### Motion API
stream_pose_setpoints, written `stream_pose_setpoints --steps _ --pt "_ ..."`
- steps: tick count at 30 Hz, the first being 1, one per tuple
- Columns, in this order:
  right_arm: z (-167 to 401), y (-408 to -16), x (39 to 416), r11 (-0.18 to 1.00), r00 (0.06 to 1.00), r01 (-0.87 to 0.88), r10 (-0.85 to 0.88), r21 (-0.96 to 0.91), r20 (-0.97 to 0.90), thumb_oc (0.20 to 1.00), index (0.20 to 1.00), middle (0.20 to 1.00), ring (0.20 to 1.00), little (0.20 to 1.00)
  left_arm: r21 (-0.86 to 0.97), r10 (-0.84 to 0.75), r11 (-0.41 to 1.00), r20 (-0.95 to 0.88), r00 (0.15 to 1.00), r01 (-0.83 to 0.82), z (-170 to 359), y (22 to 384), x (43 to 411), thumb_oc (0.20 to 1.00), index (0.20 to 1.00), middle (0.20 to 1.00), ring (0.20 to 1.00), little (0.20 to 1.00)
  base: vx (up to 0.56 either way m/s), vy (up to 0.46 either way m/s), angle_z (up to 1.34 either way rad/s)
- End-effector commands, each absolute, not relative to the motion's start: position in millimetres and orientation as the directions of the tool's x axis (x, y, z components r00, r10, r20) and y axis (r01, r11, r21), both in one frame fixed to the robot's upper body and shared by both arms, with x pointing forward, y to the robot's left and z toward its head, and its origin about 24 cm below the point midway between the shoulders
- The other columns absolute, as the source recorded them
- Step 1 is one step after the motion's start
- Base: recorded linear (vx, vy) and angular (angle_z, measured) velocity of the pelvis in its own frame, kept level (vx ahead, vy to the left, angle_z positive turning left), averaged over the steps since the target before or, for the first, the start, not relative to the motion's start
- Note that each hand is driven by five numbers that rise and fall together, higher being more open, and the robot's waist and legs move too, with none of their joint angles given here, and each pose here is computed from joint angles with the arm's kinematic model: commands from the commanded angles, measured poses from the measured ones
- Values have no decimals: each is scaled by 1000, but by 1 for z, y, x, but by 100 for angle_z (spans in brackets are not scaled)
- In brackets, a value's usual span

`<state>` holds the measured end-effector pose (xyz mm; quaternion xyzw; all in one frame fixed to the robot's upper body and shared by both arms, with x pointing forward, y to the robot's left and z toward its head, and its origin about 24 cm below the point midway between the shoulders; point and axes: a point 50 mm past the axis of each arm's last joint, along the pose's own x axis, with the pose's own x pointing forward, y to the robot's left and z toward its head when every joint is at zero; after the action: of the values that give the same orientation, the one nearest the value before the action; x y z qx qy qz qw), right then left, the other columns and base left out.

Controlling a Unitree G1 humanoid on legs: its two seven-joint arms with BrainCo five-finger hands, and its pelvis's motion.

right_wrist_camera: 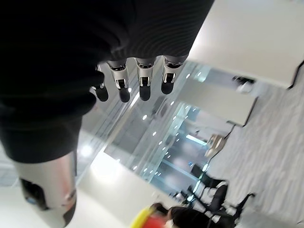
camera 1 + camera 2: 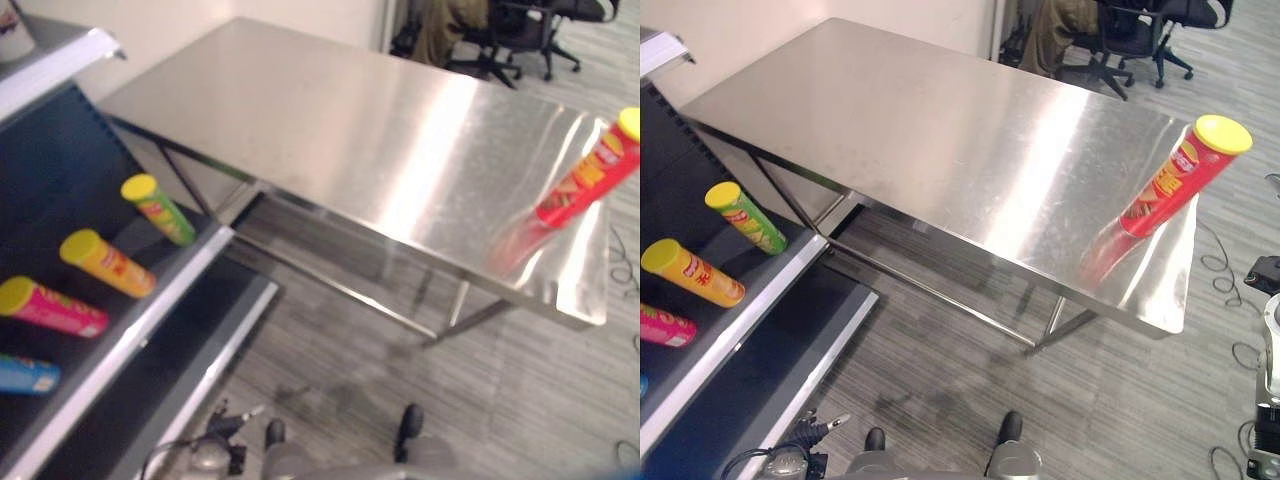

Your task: Put the goods on the table back onto the shelves and tidy them up.

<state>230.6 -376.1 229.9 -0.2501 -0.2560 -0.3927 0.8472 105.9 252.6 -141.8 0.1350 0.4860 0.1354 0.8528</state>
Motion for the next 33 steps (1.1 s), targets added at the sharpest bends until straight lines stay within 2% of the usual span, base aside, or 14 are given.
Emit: stream_pose_setpoints --steps 1,3,14,22,33 --pt "270 -359 230 643 532 745 -408 -181 742 1000 1000 1000 1000 1000 413 386 906 -714 584 -94 -123 274 132 1000 1000 1000 1000 1000 112 -10 35" --pt "273 -360 235 609 536 761 -395 -225 746 1000 1000 1000 1000 1000 407 355 912 -726 588 -49 -125 268 132 1000 1000 1000 1000 1000 77 52 49" --pt "276 -362 232 555 552 776 -367 -299 749 1000 1000 1000 1000 1000 457 382 889 -720 579 -19 -125 274 134 1000 1000 1000 1000 1000 86 76 -1" --pt "279 -367 218 522 490 816 -394 -249 777 1000 1000 1000 1000 1000 454 382 891 -720 579 -22 -125 273 132 1000 1000 1000 1000 1000 50 31 -8" --pt "271 -363 226 518 491 820 -417 -245 765 1000 1000 1000 1000 1000 444 352 896 -727 589 12 -124 270 135 1000 1000 1000 1000 1000 35 71 -13"
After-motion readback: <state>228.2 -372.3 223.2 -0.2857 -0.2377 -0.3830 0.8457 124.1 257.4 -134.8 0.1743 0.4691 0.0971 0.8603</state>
